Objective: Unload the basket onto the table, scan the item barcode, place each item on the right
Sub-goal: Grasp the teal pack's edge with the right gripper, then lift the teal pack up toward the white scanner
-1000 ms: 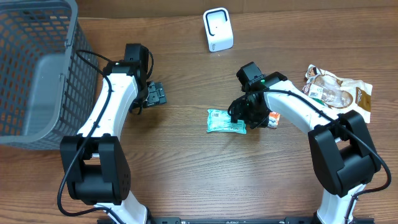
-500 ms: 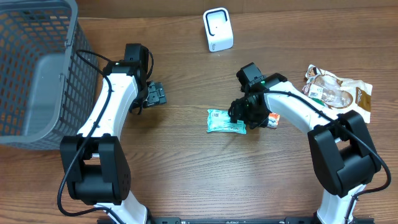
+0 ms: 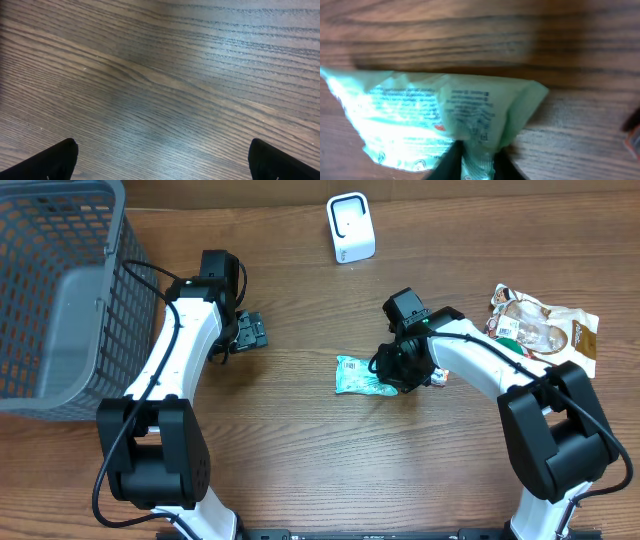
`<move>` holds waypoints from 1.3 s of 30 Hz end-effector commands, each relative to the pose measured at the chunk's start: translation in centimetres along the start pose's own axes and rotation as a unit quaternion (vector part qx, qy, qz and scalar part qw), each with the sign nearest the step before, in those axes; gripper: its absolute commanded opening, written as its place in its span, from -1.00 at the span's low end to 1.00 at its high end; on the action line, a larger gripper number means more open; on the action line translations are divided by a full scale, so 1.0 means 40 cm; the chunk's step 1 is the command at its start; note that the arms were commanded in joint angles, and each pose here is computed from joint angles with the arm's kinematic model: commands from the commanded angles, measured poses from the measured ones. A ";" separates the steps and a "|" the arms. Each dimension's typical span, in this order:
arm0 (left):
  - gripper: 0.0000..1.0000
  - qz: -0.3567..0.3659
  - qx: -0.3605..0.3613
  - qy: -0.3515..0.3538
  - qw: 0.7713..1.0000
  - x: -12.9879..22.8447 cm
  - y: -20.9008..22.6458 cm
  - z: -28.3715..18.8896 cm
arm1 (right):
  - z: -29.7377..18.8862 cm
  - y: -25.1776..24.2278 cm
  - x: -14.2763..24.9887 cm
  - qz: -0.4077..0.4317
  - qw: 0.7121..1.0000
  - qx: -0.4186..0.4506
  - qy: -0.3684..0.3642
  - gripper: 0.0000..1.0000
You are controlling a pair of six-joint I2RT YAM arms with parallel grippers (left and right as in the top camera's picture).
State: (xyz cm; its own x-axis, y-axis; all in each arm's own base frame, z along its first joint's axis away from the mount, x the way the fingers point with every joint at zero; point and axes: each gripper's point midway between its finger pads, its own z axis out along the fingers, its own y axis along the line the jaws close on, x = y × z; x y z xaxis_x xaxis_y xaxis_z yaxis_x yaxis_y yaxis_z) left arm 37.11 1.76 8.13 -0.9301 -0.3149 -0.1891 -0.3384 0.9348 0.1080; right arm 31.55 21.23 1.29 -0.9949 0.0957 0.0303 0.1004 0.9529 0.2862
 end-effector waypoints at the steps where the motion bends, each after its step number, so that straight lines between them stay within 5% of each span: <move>1: 1.00 0.005 -0.004 -0.009 1.000 -0.004 0.005 -0.013 | -0.007 -0.028 -0.009 0.008 1.000 0.014 -0.008 -0.91; 21: 0.99 0.005 -0.004 -0.009 1.000 -0.004 0.005 -0.013 | -0.221 0.105 -0.039 -0.164 0.976 -0.060 -0.132 -0.93; 39: 1.00 0.005 -0.004 -0.009 1.000 -0.004 0.005 -0.013 | -0.214 0.172 0.010 -0.232 0.961 -0.067 -0.132 -0.93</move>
State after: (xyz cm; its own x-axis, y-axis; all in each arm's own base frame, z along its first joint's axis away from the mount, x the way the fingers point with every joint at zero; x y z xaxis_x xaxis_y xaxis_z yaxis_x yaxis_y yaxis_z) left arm 37.12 1.76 8.13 -0.9300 -0.3149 -0.1894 -0.3384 0.9348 0.1079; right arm 31.73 25.26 10.68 -0.9118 -0.2340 -0.3374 -0.3491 0.8745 0.3368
